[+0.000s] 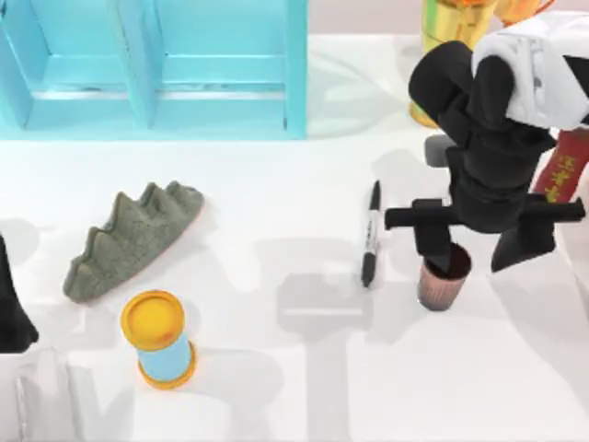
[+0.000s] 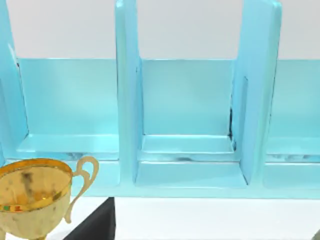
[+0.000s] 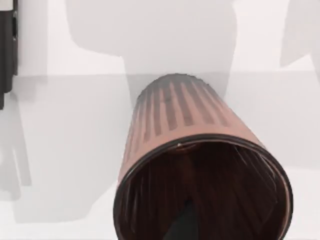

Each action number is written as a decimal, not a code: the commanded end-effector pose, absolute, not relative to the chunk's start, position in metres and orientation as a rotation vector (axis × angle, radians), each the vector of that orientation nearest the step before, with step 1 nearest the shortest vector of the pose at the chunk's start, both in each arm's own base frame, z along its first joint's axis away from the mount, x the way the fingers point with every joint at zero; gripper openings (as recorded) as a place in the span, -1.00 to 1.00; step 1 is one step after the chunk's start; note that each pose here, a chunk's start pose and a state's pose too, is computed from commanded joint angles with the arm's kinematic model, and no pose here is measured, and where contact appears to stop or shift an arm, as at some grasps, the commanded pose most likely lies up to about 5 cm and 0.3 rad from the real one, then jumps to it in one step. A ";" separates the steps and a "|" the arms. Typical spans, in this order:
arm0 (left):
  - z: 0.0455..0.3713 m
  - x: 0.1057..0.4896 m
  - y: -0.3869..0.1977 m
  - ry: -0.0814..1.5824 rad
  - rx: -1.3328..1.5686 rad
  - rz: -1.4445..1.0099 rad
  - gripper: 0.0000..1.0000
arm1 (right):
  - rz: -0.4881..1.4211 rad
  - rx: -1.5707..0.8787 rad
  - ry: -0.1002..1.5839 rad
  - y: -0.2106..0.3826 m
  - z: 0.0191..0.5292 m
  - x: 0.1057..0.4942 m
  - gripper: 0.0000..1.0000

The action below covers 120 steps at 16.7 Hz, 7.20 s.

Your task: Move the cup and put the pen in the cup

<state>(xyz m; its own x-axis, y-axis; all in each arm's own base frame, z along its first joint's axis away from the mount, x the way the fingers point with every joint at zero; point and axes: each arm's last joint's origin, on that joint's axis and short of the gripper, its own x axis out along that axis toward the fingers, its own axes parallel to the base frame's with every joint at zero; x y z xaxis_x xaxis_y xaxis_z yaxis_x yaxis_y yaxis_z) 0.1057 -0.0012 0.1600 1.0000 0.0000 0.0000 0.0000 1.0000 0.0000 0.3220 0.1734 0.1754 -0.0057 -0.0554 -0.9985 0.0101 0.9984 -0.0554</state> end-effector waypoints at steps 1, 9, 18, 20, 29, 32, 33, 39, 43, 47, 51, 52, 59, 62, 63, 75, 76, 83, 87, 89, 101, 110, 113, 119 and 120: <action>0.160 0.106 -0.001 0.000 0.000 0.000 1.00 | -0.052 -0.035 1.576 0.173 0.175 0.322 0.81; 0.160 0.106 -0.001 0.000 0.000 0.000 1.00 | -0.052 -0.035 1.576 0.173 0.175 0.322 1.00; 0.160 0.106 -0.001 0.000 0.000 0.000 1.00 | -0.057 -0.035 1.582 0.179 0.220 0.333 1.00; 0.160 0.106 -0.001 0.000 0.000 0.000 1.00 | -0.057 -0.036 1.583 0.180 0.245 0.334 1.00; 0.160 0.106 -0.001 0.000 0.000 0.000 1.00 | -0.053 -0.034 1.575 0.173 0.326 0.322 1.00; 0.160 0.106 -0.001 0.000 0.000 0.000 1.00 | -0.051 -0.037 1.576 0.174 0.325 0.322 1.00; 0.160 0.106 -0.001 0.000 0.000 0.000 1.00 | -0.052 -0.036 1.576 0.174 0.325 0.322 1.00; 0.160 0.106 -0.001 0.000 0.000 0.000 1.00 | -0.156 -0.001 1.605 0.203 0.295 0.361 1.00; 0.160 0.106 -0.001 0.000 0.000 0.000 1.00 | -0.218 -0.004 1.612 0.247 0.242 0.394 1.00; 0.160 0.106 -0.001 0.000 0.000 0.000 1.00 | -0.262 -0.015 1.594 0.279 0.196 0.404 1.00; 0.160 0.106 -0.001 0.000 0.000 0.000 1.00 | -0.278 -0.018 1.584 0.287 0.182 0.405 1.00; 0.160 0.106 -0.001 0.000 0.000 0.000 1.00 | -0.278 -0.018 1.584 0.287 0.182 0.405 1.00; 0.160 0.106 -0.001 0.000 0.000 0.000 1.00 | -0.270 -0.009 1.577 0.291 0.158 0.414 1.00; 0.160 0.106 -0.001 0.000 0.000 0.000 1.00 | -0.280 -0.021 1.588 0.290 0.148 0.416 1.00; 0.160 0.106 -0.001 0.000 0.000 0.000 1.00 | -0.281 -0.021 1.588 0.290 0.146 0.416 1.00; 0.160 0.106 -0.001 0.000 0.000 0.000 1.00 | -0.279 -0.019 1.586 0.281 0.106 0.414 1.00; 0.160 0.106 -0.001 0.000 0.000 0.000 1.00 | -0.279 -0.019 1.586 0.279 0.102 0.412 1.00; 0.160 0.106 -0.001 0.000 0.000 0.000 1.00 | -0.279 -0.019 1.586 0.271 0.085 0.404 1.00; 0.160 0.106 -0.001 0.000 0.000 0.000 1.00 | -0.279 -0.019 1.586 0.270 0.084 0.403 1.00; 0.160 0.106 -0.001 0.000 0.000 0.000 1.00 | -0.279 -0.019 1.586 0.270 0.084 0.403 1.00; 0.160 0.106 -0.001 0.000 0.000 0.000 1.00 | -0.279 -0.019 1.586 0.270 0.084 0.403 -0.66; 0.160 0.106 -0.001 0.000 0.000 0.000 1.00 | -0.279 -0.019 1.586 0.270 0.084 0.403 -1.00; 0.160 0.106 -0.001 0.000 0.000 0.000 1.00 | -0.228 0.065 1.531 0.278 0.116 0.405 -1.00; 0.160 0.106 -0.001 0.000 0.000 0.000 1.00 | -0.217 0.067 1.527 0.283 0.145 0.383 -1.00; 0.160 0.106 -0.001 0.000 0.000 0.000 1.00 | -0.217 0.069 1.527 0.283 0.150 0.379 -1.00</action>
<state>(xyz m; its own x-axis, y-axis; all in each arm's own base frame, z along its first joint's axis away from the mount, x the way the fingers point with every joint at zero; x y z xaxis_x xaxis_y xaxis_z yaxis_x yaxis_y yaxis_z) 0.1057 -0.0012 0.1600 1.0000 0.0000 0.0000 0.0000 1.0000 0.0000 0.3787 0.2827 0.1496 0.0290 -0.0972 -0.9948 0.1838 0.9788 -0.0903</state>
